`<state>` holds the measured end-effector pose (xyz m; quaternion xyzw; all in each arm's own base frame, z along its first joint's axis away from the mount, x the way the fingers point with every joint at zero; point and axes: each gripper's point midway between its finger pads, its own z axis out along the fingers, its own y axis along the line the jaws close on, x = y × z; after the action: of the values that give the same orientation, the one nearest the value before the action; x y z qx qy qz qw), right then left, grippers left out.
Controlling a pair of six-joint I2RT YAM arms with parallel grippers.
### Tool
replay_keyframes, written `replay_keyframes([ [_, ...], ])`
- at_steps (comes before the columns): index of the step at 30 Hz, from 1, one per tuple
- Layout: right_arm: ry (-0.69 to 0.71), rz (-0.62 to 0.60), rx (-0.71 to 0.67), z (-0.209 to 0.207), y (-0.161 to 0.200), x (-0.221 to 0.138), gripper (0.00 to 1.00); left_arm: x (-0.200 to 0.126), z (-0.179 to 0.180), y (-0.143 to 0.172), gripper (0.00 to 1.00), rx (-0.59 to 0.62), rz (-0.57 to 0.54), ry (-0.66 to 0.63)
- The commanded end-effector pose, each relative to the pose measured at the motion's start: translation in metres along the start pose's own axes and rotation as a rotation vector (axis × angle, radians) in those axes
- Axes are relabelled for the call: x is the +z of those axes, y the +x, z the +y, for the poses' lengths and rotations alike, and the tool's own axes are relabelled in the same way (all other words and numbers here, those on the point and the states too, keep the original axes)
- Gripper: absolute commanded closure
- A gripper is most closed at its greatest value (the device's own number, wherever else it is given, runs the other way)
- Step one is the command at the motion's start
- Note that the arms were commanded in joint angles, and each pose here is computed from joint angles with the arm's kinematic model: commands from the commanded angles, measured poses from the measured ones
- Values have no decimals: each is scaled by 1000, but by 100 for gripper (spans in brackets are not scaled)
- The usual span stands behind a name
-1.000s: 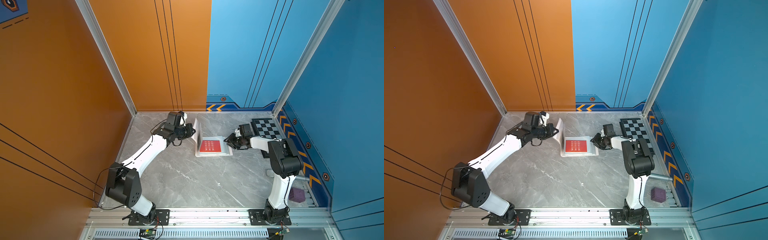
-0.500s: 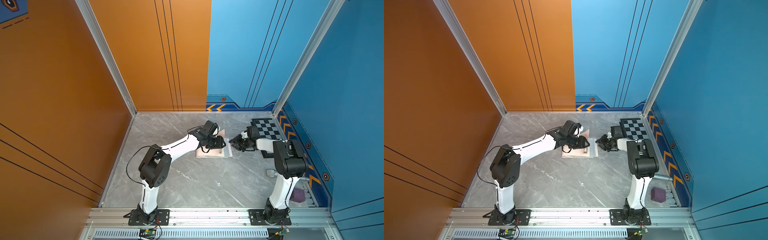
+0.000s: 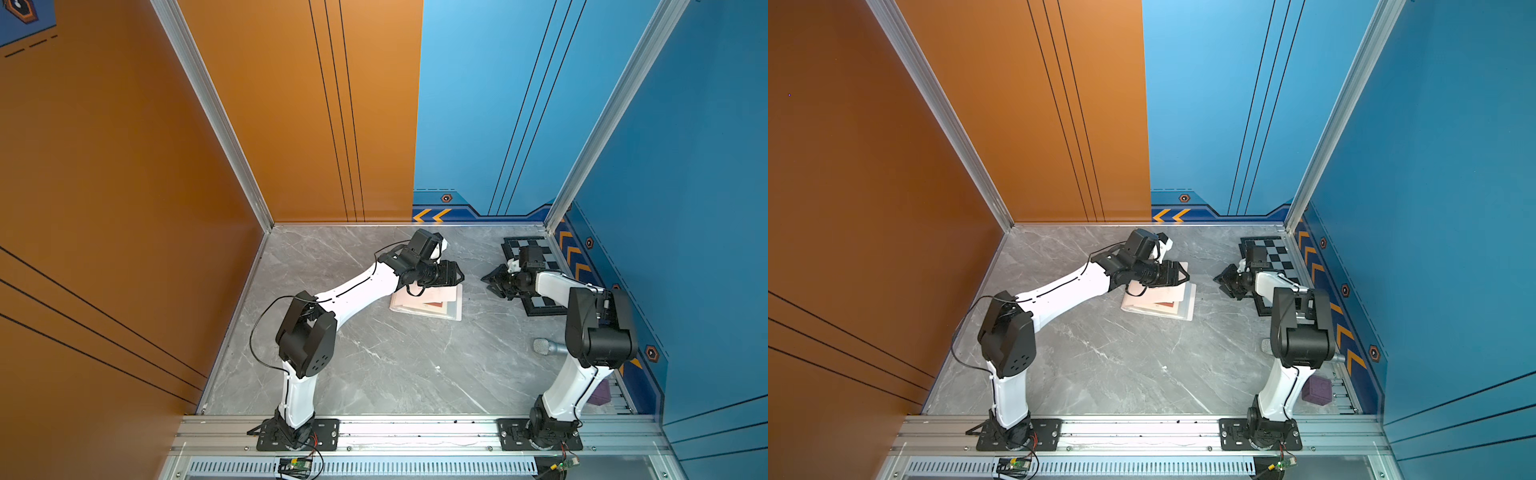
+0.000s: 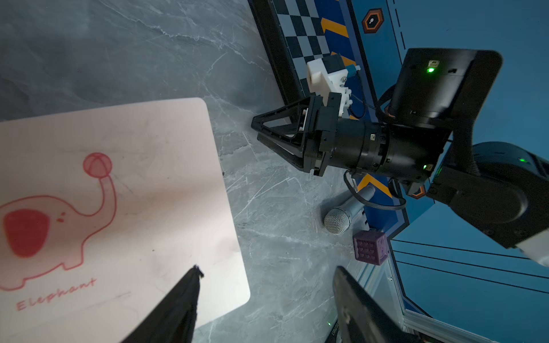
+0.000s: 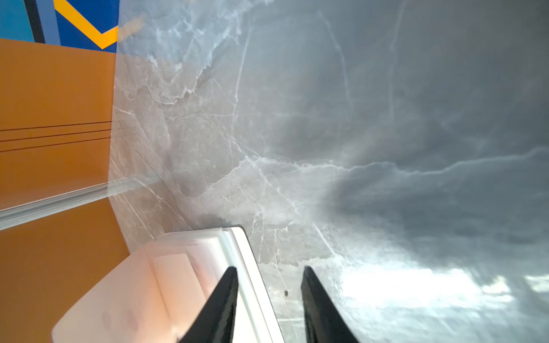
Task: Place the photos into the photo albums
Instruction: Close the photo album at the center of the board.
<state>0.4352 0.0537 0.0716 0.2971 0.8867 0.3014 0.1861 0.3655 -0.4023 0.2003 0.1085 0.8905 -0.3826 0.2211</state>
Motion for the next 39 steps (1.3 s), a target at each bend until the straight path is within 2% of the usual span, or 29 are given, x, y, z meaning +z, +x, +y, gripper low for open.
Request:
replay_keyframes([
  [1,96,-74,-184,14,-3,-36,59,-37,23,-16,28,41,-99,-103],
  [4,157,-166,-311,20,0,-58,56,-69,62,-25,28,43,-183,-221],
  [8,233,-346,-473,29,4,-92,51,-125,115,-33,26,17,-324,-357],
  [13,202,-615,-547,28,-5,-134,45,-195,183,-27,24,-89,-524,-449],
  [16,220,-772,-580,15,-8,-149,33,-234,223,-11,9,-147,-635,-544],
  [17,238,-807,-592,9,-9,-151,25,-245,236,-4,3,-163,-662,-578],
  [18,265,-821,-591,1,-10,-151,20,-255,248,2,0,-185,-685,-611],
  [21,322,-846,-564,-20,-16,-150,18,-276,284,23,2,-273,-729,-658],
  [22,334,-850,-553,-25,-18,-149,12,-282,295,30,1,-306,-738,-667],
  [28,353,-866,-523,-50,-31,-128,11,-312,340,61,1,-426,-781,-800],
  [33,408,-855,-566,-63,-36,-113,10,-327,351,70,1,-358,-799,-918],
  [39,364,-947,-593,-70,-31,-109,10,-337,363,75,1,-254,-858,-1022],
])
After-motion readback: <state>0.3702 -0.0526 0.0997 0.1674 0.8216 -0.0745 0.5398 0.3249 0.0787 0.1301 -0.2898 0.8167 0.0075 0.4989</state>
